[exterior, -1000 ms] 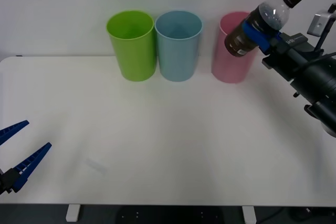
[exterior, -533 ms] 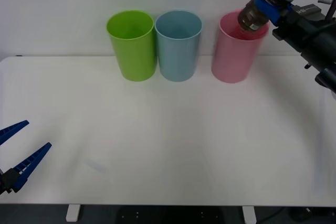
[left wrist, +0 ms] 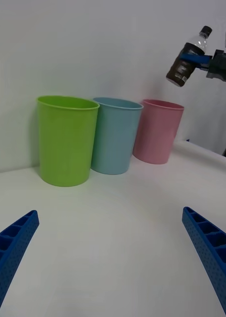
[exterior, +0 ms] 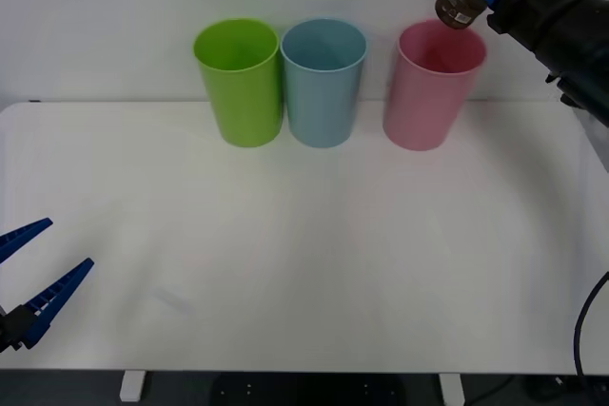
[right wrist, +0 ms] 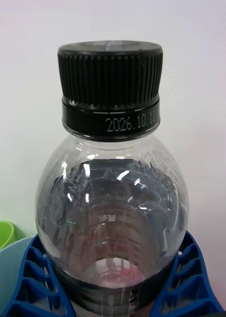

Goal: Grasp the object on the table and drop it into the matching bin: aluminum can to the light blue bin, PET bottle to the pink bin.

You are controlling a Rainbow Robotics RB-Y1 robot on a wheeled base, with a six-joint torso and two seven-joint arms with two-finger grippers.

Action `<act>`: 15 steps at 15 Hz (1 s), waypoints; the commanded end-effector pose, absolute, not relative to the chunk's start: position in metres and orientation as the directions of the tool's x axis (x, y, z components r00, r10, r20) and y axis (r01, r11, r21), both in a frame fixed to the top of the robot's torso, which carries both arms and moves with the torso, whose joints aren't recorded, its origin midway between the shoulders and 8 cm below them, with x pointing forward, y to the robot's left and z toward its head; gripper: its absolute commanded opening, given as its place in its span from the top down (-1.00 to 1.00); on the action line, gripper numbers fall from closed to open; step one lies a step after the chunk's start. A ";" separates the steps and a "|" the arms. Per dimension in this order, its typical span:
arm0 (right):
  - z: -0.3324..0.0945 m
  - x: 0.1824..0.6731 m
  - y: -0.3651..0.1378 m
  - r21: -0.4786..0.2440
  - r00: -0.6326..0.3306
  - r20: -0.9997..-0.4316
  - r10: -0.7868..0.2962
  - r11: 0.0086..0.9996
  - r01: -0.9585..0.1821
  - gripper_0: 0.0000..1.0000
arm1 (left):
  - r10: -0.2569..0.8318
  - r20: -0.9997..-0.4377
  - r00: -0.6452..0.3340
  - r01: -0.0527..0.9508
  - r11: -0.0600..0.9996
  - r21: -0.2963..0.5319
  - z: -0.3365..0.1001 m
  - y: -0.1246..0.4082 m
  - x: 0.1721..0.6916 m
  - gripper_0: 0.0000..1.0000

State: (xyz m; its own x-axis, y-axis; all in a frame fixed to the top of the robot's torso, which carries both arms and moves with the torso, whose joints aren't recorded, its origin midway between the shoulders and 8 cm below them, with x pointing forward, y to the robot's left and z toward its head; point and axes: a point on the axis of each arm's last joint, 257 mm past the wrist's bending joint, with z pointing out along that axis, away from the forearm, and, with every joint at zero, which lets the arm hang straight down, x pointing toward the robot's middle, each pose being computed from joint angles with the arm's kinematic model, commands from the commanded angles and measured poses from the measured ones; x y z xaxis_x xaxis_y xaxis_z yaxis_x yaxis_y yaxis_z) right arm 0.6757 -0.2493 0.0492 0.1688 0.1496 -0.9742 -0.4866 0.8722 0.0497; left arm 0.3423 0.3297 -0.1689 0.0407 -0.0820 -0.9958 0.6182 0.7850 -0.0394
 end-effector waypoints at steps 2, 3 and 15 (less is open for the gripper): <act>0.044 0.695 -0.249 0.037 0.154 -0.981 0.120 0.889 -0.456 1.00 | -0.082 -0.996 0.041 0.618 0.785 -0.039 -0.169 0.330 0.342 -1.00; 0.040 0.698 -0.249 0.022 0.154 -0.983 0.101 0.896 -0.445 1.00 | -0.082 -0.996 0.041 0.618 0.785 -0.039 -0.169 0.330 0.342 -1.00; 0.039 0.700 -0.243 -0.018 0.172 -0.983 0.064 0.900 -0.436 -1.00 | -0.082 -0.996 0.041 0.618 0.785 -0.039 -0.169 0.330 0.342 -1.00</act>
